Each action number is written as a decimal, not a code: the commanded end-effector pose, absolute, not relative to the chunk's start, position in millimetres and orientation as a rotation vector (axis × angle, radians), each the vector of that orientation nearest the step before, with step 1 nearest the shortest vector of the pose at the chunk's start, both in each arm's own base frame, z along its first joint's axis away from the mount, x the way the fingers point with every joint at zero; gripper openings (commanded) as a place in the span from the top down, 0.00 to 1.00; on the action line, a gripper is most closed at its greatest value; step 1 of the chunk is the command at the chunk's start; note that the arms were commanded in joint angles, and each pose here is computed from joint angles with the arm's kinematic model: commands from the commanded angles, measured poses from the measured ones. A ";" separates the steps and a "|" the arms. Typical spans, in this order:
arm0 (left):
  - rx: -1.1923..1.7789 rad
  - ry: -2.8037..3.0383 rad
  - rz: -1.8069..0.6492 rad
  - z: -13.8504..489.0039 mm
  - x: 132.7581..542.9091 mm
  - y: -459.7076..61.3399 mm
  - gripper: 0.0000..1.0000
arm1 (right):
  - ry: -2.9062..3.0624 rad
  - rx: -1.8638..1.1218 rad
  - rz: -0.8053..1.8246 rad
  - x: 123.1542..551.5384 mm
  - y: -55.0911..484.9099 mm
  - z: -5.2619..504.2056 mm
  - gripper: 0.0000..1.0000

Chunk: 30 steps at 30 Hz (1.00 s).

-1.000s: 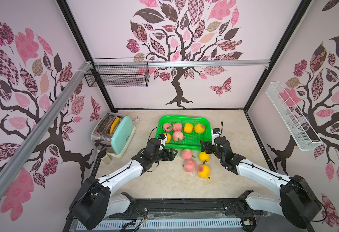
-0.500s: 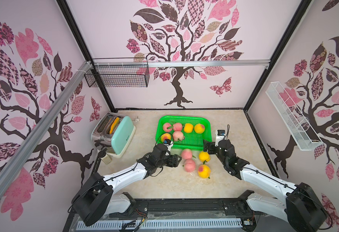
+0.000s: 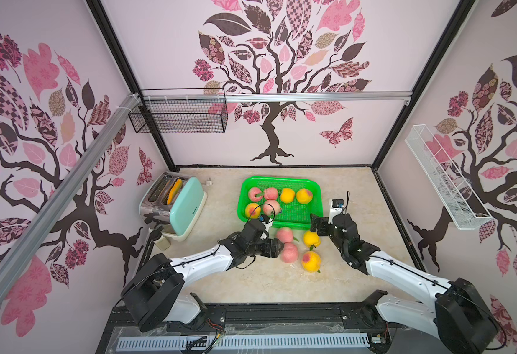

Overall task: Put the peaches into the basket
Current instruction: Pick up the peach from the center of the board.

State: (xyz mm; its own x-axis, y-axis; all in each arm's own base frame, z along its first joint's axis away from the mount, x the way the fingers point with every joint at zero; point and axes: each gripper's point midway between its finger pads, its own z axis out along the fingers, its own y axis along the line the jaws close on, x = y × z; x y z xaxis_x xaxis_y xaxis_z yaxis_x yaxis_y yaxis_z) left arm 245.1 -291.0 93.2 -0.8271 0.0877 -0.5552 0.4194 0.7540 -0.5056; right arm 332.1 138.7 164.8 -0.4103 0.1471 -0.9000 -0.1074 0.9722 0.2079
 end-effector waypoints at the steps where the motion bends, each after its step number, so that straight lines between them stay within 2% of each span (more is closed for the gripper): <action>1: 0.388 2.425 -0.906 100.3 248.2 -301.6 0.26 | 1.941 0.052 0.279 332.1 136.4 175.3 0.04; 12: 0.410 2.475 -0.968 81.2 235.8 -327.9 0.27 | 1.944 0.052 0.310 331.2 140.0 176.1 0.03; 25: 0.441 2.476 -0.991 83.3 235.1 -341.1 0.26 | 1.947 0.048 0.261 331.6 134.5 177.4 0.03; 30: 0.459 2.570 -0.965 65.1 231.0 -344.7 0.26 | 1.957 0.039 0.264 333.0 137.0 174.9 0.03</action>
